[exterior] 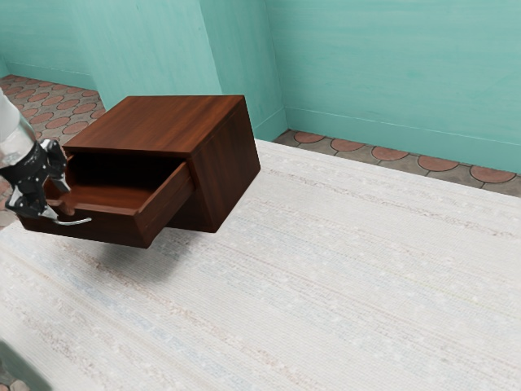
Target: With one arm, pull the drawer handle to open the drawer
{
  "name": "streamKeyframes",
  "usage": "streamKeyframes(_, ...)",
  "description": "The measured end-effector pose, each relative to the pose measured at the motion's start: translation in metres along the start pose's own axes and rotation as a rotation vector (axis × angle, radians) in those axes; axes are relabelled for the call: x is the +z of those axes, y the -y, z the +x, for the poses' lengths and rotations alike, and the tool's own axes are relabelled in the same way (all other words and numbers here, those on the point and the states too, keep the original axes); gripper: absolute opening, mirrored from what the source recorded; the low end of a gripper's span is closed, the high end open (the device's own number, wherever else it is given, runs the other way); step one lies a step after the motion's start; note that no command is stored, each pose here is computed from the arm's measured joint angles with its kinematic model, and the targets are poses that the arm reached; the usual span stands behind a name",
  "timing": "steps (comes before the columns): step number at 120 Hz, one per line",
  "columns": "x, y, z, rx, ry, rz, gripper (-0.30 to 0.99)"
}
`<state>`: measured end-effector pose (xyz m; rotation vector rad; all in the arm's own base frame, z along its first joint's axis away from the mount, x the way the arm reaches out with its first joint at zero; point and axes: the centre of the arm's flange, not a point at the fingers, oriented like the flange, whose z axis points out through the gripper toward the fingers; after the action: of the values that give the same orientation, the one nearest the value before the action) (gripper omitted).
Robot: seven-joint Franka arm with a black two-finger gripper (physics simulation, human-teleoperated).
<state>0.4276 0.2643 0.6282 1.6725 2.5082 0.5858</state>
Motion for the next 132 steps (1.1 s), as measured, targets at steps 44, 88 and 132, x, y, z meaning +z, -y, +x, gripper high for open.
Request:
streamKeyframes(44,-0.045,-0.038,-0.090,0.137,0.108,-0.006,0.60)
streamKeyframes(88,-0.081,-0.019,-0.220,0.710,0.238,0.006,0.66)
streamKeyframes(132,-0.066,-0.048,-0.225,1.246,0.273,0.084,0.66)
